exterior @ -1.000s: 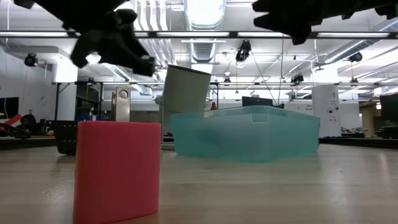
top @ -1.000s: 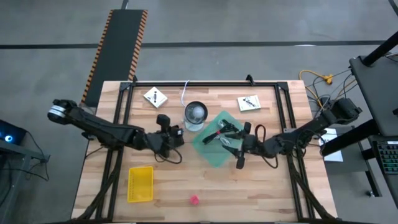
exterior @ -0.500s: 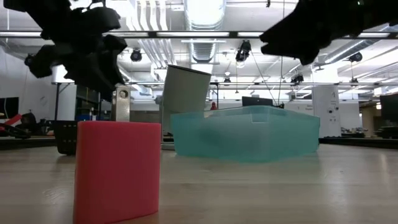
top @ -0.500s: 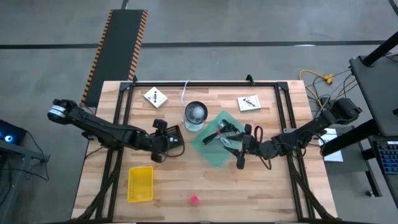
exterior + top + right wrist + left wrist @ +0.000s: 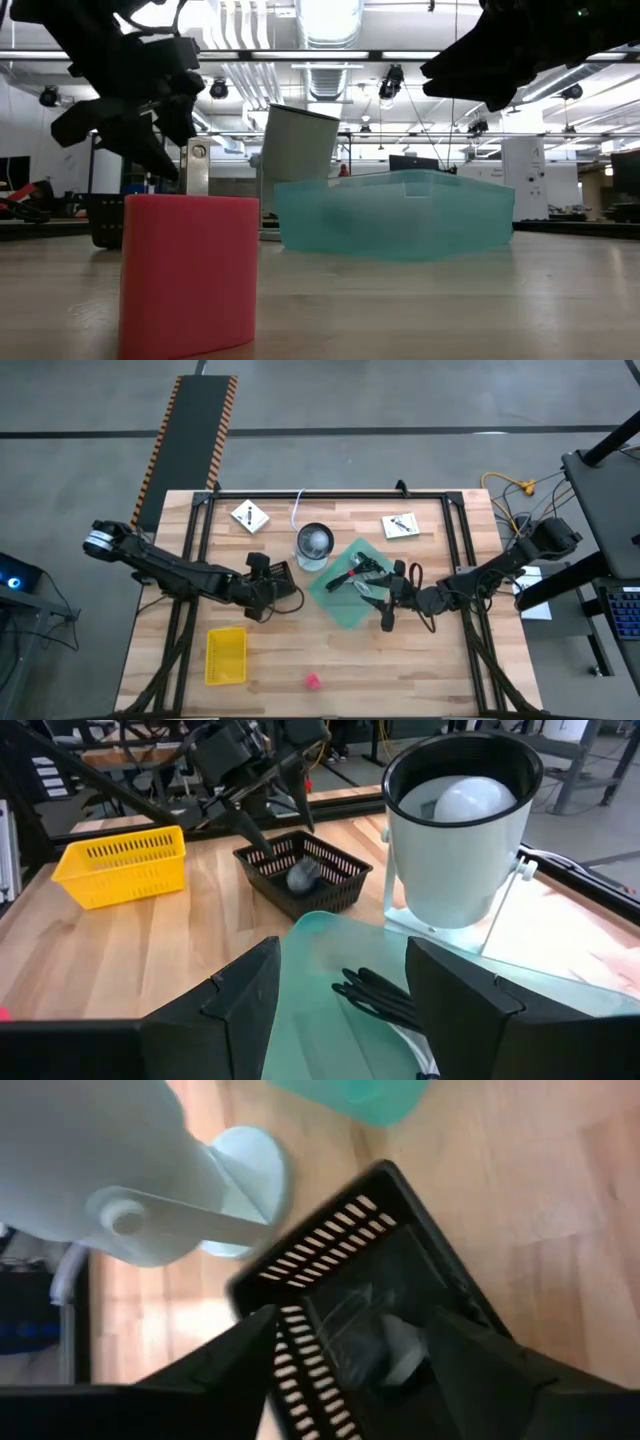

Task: Pick and place items into bin
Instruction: Put the pink charger adapter into the black bin

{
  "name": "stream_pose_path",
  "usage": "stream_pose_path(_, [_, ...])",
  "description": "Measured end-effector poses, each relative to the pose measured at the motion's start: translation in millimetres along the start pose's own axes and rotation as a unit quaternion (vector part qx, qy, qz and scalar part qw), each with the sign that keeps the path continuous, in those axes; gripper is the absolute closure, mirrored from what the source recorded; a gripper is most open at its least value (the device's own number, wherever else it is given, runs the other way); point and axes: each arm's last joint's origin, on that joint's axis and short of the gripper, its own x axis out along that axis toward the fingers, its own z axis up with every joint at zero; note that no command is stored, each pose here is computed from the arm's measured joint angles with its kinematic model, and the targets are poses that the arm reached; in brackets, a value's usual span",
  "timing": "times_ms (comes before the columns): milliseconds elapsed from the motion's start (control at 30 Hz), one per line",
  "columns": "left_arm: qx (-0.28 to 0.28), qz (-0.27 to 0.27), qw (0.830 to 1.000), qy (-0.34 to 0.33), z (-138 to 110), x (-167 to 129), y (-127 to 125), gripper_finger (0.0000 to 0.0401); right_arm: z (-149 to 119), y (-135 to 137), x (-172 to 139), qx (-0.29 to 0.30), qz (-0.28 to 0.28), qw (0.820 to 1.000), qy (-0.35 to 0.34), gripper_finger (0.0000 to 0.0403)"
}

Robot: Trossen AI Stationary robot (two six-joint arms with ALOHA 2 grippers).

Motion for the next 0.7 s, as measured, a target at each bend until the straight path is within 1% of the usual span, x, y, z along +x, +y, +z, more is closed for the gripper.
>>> stream_pose_path(67, [-0.004, 0.007, 1.000, -0.006, 3.5, -2.0, 1.9, 0.0147, -0.4, -0.2, -0.1, -0.001, 0.000, 1.000, 0.001, 0.0202])
stream_pose_path(167, [-0.013, 0.015, 1.000, -0.020, 10.5, -6.1, 5.5, 0.0136, -0.6, -0.2, -0.1, -0.001, 0.000, 1.000, 0.001, 0.0202])
stream_pose_path(267, [-0.034, 0.015, 0.998, -0.057, 21.3, -9.9, 7.9, 0.0134, -0.6, -0.2, -0.1, -0.001, 0.000, 1.000, 0.001, 0.0202])
stream_pose_path(300, [-0.042, 0.005, 0.996, -0.077, 25.7, -11.0, 8.1, 0.0134, -0.7, -0.3, -0.1, -0.001, 0.000, 1.000, 0.001, 0.0202])
stream_pose_path(367, [-0.056, -0.029, 0.991, -0.116, 33.7, -13.1, 7.8, 0.0133, -0.9, -0.3, -0.1, -0.002, 0.000, 1.000, 0.001, 0.0202])
stream_pose_path(467, [-0.065, -0.112, 0.976, -0.176, 43.9, -16.6, 5.2, 0.0132, -1.1, -0.5, -0.2, -0.003, 0.000, 1.000, 0.002, 0.0202])
stream_pose_path(600, [-0.061, -0.213, 0.942, -0.251, 53.4, -21.5, 1.2, 0.0132, -1.2, -0.5, -0.2, -0.004, -0.001, 1.000, 0.002, 0.0202])
stream_pose_path(700, [-0.057, -0.264, 0.915, -0.300, 58.9, -20.6, -3.7, 0.0132, -1.2, -0.5, -0.2, -0.004, -0.001, 1.000, 0.002, 0.0202])
